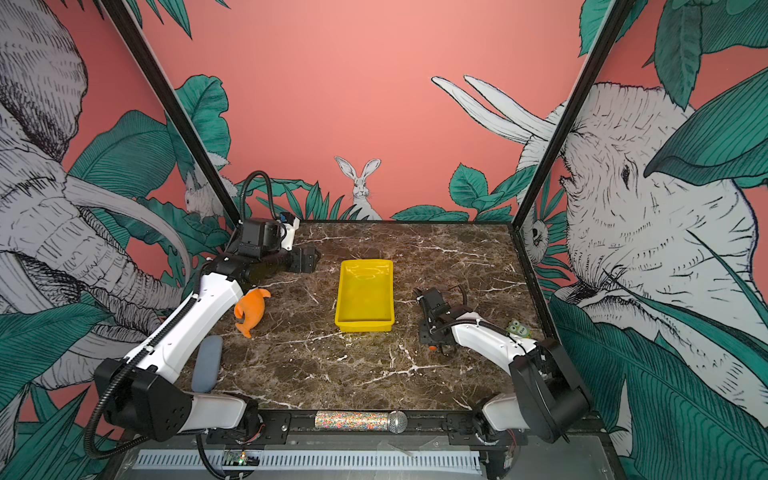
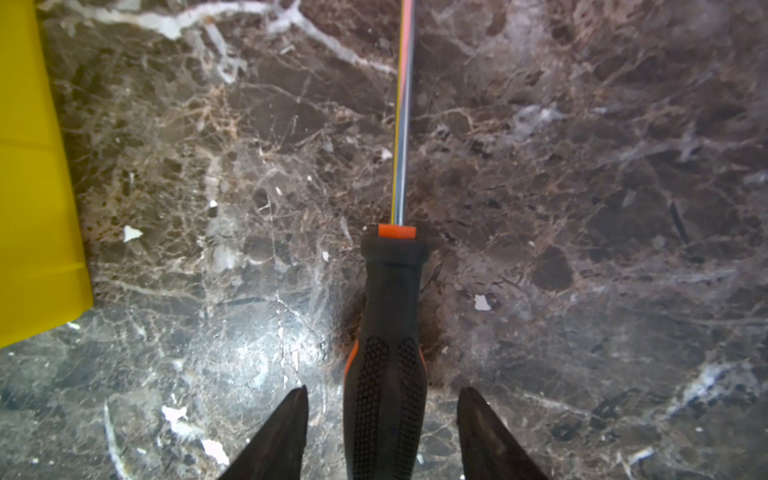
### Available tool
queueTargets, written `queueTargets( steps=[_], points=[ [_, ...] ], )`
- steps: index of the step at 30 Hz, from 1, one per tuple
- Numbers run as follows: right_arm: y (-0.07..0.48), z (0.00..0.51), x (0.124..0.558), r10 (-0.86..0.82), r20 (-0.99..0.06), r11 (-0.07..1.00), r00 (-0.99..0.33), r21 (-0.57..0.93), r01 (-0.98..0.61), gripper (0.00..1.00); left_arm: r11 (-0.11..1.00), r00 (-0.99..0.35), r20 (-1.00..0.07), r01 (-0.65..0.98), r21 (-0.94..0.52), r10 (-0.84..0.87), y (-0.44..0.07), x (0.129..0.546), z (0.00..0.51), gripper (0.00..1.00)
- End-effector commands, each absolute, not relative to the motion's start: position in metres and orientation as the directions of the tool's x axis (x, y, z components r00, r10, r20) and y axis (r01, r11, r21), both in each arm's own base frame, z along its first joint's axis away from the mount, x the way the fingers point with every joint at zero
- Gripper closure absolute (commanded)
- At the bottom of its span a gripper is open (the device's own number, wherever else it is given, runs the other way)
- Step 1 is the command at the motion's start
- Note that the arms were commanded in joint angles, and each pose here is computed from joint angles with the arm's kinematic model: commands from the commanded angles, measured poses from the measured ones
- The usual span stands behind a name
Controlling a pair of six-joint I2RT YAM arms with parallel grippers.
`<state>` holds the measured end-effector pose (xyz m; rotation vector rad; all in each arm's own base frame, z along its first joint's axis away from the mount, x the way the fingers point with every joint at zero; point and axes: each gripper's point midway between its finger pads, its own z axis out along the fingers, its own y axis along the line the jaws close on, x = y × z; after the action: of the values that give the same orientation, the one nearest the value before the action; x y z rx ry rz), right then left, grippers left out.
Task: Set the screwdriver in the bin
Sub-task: 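Lower the right gripper and close it on the black screwdriver handle, then lift the screwdriver with the right gripper and carry it over the yellow bin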
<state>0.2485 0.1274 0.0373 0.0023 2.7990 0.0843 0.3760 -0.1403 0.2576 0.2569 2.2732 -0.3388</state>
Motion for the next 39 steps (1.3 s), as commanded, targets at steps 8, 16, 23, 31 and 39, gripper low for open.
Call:
queueTargets(
  steps=[8, 16, 23, 31, 39],
  points=[
    [0.128, 0.033, 0.254, 0.017, -0.327, 1.0, -0.945, 0.019, 0.011, 0.53, 0.944, -0.648, -0.757, 0.292, -0.153, 0.078, -0.14, 0.375, 0.264, 0.0],
    [0.132, 0.024, 0.256, -0.005, -0.304, 1.0, -0.953, 0.01, -0.008, 0.56, 0.946, -0.657, -0.75, 0.286, -0.149, 0.081, -0.139, 0.377, 0.26, 0.0],
    [0.133, 0.027, 0.257, -0.004, -0.311, 1.0, -0.95, 0.015, -0.01, 0.84, 0.945, -0.666, -0.742, 0.286, -0.16, 0.076, -0.142, 0.38, 0.257, 0.0],
    [0.125, 0.032, 0.253, 0.002, -0.321, 1.0, -0.947, -0.004, 0.004, 1.0, 0.943, -0.682, -0.728, 0.285, -0.174, 0.071, -0.145, 0.383, 0.253, 0.0],
    [0.121, 0.045, 0.251, 0.006, -0.347, 1.0, -0.938, -0.005, 0.008, 1.0, 0.94, -0.686, -0.724, 0.287, -0.184, 0.068, -0.146, 0.383, 0.252, 0.0]
  ],
)
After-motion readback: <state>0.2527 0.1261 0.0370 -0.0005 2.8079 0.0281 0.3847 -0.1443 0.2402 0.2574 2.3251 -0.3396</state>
